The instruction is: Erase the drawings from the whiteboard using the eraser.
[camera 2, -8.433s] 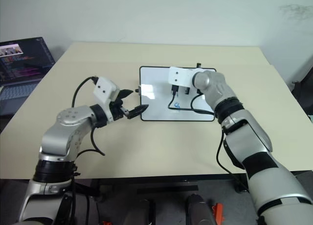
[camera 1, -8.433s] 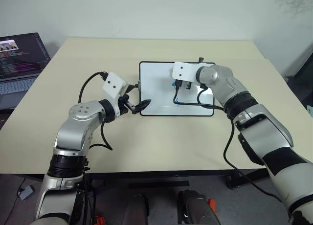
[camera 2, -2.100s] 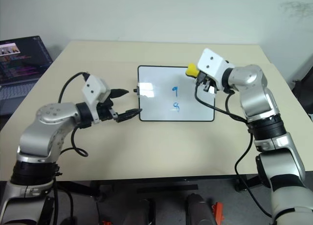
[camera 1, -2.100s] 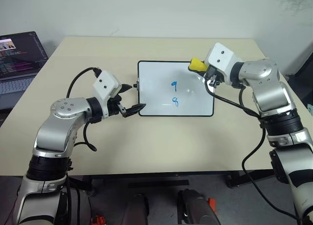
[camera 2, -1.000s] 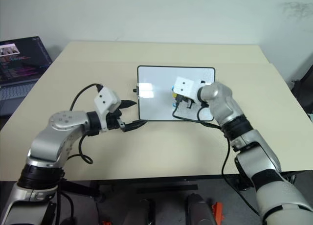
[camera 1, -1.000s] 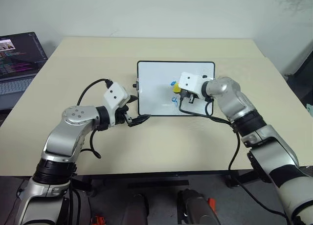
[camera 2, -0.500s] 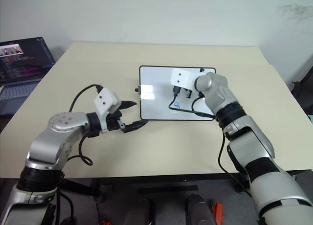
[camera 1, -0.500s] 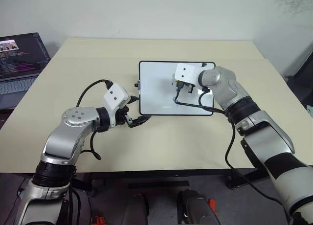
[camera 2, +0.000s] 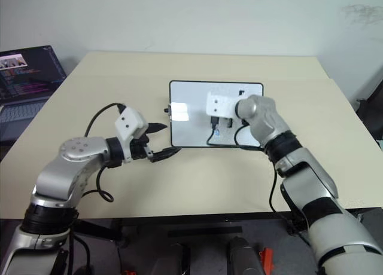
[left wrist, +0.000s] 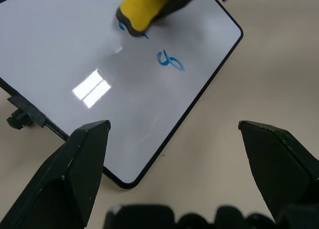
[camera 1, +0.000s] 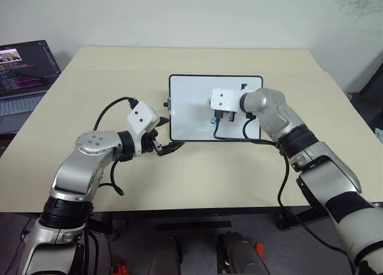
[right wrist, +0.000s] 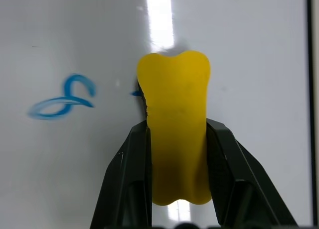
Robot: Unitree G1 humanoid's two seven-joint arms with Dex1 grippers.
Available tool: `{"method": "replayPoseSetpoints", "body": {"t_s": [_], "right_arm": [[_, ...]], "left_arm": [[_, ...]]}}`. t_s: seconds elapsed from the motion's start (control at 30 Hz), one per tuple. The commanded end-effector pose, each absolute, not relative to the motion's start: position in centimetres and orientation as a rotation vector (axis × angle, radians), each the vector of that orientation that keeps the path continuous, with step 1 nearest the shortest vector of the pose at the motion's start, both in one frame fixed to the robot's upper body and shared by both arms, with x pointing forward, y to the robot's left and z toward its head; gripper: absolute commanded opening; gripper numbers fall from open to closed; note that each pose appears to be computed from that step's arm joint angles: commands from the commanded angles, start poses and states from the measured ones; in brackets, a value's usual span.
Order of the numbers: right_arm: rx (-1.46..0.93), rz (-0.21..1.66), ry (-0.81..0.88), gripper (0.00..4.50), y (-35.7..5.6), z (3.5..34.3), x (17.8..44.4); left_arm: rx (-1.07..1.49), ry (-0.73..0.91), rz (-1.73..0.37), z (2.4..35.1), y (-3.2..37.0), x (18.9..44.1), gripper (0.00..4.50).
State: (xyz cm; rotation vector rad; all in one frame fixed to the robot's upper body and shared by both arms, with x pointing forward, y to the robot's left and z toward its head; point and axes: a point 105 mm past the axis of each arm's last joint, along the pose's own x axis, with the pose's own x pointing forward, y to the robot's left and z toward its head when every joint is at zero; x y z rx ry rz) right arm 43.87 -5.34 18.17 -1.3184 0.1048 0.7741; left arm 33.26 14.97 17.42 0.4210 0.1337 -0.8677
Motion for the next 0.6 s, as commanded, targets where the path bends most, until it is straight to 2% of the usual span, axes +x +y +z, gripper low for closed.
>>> {"method": "replayPoseSetpoints", "body": {"t_s": [0.03,0.13,0.4,0.6], "right_arm": [[-1.366,0.783,0.115,1.09,-5.8,18.0,43.4],[-1.372,0.756,0.121,1.09,-6.3,18.2,43.7],[-1.297,0.564,0.081,1.09,-7.6,21.4,45.9],[-1.262,0.495,0.062,1.09,-8.0,22.7,46.7]], "left_arm": [[0.439,0.080,-0.868,18.8,14.7,33.0,4.50],[0.439,0.079,-0.869,18.8,14.7,33.0,4.50],[0.442,0.075,-0.871,18.9,14.6,33.1,4.50],[0.444,0.075,-0.868,18.8,14.6,33.1,4.50]]}}
